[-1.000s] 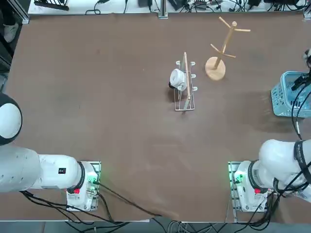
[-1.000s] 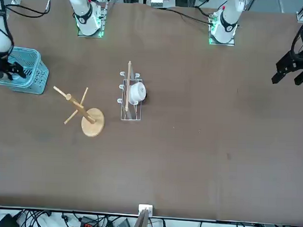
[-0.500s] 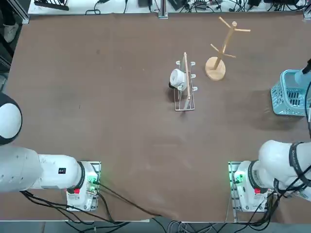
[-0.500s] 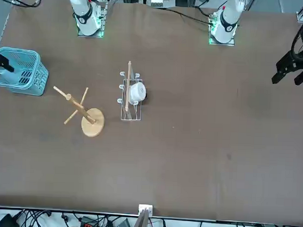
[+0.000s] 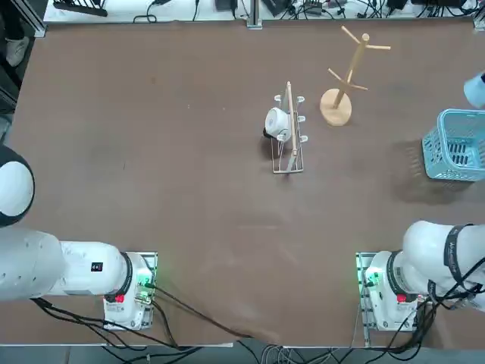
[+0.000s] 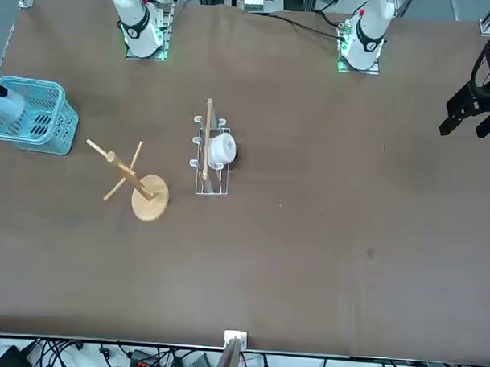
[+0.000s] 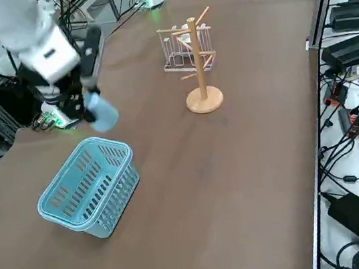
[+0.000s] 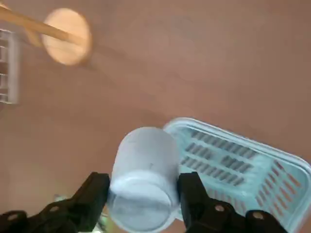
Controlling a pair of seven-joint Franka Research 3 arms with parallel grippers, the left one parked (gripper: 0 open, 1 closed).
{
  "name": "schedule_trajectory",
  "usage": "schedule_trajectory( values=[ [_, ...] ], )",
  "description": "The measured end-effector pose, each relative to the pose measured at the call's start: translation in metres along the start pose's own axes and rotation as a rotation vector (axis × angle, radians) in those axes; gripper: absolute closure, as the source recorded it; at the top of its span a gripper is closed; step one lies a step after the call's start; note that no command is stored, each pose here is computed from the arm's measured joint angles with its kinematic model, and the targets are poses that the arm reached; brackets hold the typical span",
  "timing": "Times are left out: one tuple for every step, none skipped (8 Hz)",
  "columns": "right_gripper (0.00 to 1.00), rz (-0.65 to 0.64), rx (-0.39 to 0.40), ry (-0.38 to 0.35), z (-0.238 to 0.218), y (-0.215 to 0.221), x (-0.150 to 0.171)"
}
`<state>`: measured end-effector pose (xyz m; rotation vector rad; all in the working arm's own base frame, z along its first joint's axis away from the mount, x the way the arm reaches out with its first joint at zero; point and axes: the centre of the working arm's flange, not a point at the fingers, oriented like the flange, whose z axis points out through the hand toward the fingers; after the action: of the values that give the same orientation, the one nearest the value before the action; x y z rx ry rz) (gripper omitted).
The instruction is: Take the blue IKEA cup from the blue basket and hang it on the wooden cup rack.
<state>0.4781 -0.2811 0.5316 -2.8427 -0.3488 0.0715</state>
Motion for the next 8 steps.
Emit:
schedule_trajectory(
  values=[
    [0.18,-0.022,0.081,0.04,-0.009,-0.017,0.009],
    [0.18,-0.046,0.164,0.087,-0.013,-0.032,0.017],
    [0.18,-0.073,0.235,0.131,-0.016,-0.045,0.027],
    [0.18,-0.101,0.297,0.165,-0.019,-0.059,0.037],
    [0.18,-0.132,0.342,0.188,-0.021,-0.072,0.045],
    [0.18,-0.161,0.369,0.198,-0.021,-0.086,0.055],
    [0.18,-0.188,0.397,0.207,-0.019,-0.099,0.066],
    [0.18,-0.211,0.431,0.212,-0.013,-0.111,0.077]
  ],
)
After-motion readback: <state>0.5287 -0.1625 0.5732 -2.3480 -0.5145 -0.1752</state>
